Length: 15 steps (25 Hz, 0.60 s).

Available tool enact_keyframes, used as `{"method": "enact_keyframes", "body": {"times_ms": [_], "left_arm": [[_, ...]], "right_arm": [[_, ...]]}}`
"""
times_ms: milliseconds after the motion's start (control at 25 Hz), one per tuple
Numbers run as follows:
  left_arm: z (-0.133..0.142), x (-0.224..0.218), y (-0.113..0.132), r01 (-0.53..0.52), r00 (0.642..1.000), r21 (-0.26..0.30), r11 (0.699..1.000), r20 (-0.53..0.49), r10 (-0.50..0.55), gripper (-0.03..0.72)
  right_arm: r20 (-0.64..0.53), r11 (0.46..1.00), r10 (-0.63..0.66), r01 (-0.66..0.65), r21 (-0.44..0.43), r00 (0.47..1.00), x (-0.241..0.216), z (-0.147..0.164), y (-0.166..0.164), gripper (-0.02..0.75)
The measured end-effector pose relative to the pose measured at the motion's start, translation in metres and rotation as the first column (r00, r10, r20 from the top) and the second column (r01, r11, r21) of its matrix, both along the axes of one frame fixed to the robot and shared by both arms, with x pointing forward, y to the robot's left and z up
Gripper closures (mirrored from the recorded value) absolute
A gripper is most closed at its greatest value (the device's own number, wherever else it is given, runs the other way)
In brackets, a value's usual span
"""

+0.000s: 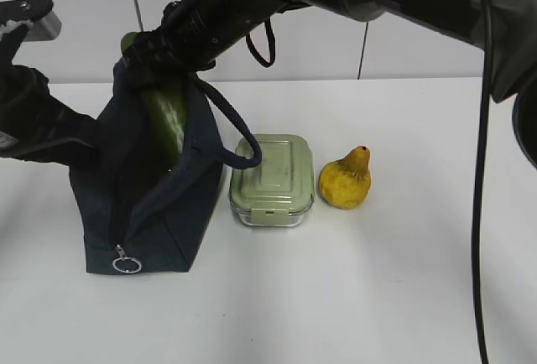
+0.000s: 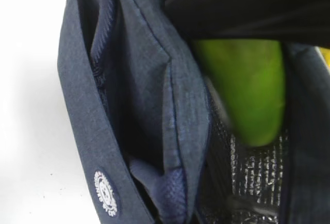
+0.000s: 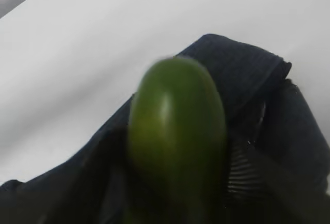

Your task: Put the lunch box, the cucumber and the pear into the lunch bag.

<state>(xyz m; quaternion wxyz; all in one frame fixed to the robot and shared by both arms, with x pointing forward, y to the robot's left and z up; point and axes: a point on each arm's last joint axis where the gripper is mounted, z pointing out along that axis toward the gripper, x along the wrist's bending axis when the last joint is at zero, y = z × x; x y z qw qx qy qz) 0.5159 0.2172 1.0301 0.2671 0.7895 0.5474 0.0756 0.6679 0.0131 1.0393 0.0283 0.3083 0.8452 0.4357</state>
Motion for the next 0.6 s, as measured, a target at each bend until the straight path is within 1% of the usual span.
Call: {"method": "enact_keyframes", "body": {"times_ms": [80, 120, 160, 240, 360, 440, 520, 600], "left_arm": [[0.000, 0.000, 0.000, 0.000, 1.000, 0.000, 1.000, 0.000, 0.000, 0.701], [0.000, 0.000, 0.000, 0.000, 1.000, 0.001, 1.000, 0.000, 0.000, 0.701], [0.000, 0.000, 0.000, 0.000, 1.000, 0.001, 1.000, 0.000, 0.000, 0.701], [0.000, 0.000, 0.000, 0.001, 1.000, 0.001, 1.000, 0.000, -0.001, 0.701], [0.000, 0.000, 0.000, 0.002, 1.000, 0.001, 1.000, -0.003, -0.002, 0.701], [0.000, 0.000, 0.000, 0.002, 1.000, 0.001, 1.000, -0.004, -0.002, 0.701], [0.000, 0.000, 0.000, 0.002, 1.000, 0.001, 1.000, -0.004, -0.002, 0.701], [0.000, 0.000, 0.000, 0.002, 1.000, 0.001, 1.000, -0.004, -0.002, 0.701]], "right_arm": [[-0.007, 1.000, 0.000, 0.001, 0.004, 1.000, 0.000, 0.000, -0.001, 0.169], [-0.013, 1.000, -0.002, 0.002, 0.002, 1.000, 0.001, 0.001, -0.003, 0.132], [-0.024, 1.000, -0.002, 0.002, -0.002, 1.000, 0.001, 0.002, -0.006, 0.115], [-0.043, 0.999, -0.015, 0.013, -0.039, 0.999, 0.001, 0.008, -0.017, 0.121], [-0.074, 0.986, -0.088, 0.077, -0.145, 0.993, 0.006, 0.017, -0.049, 0.170], [-0.102, 0.960, -0.170, 0.142, -0.240, 0.980, 0.012, 0.019, -0.076, 0.185], [-0.131, 0.914, -0.269, 0.210, -0.346, 0.954, 0.019, 0.015, -0.106, 0.189], [-0.148, 0.874, -0.348, 0.263, -0.409, 0.926, 0.025, 0.013, -0.132, 0.193]]}}
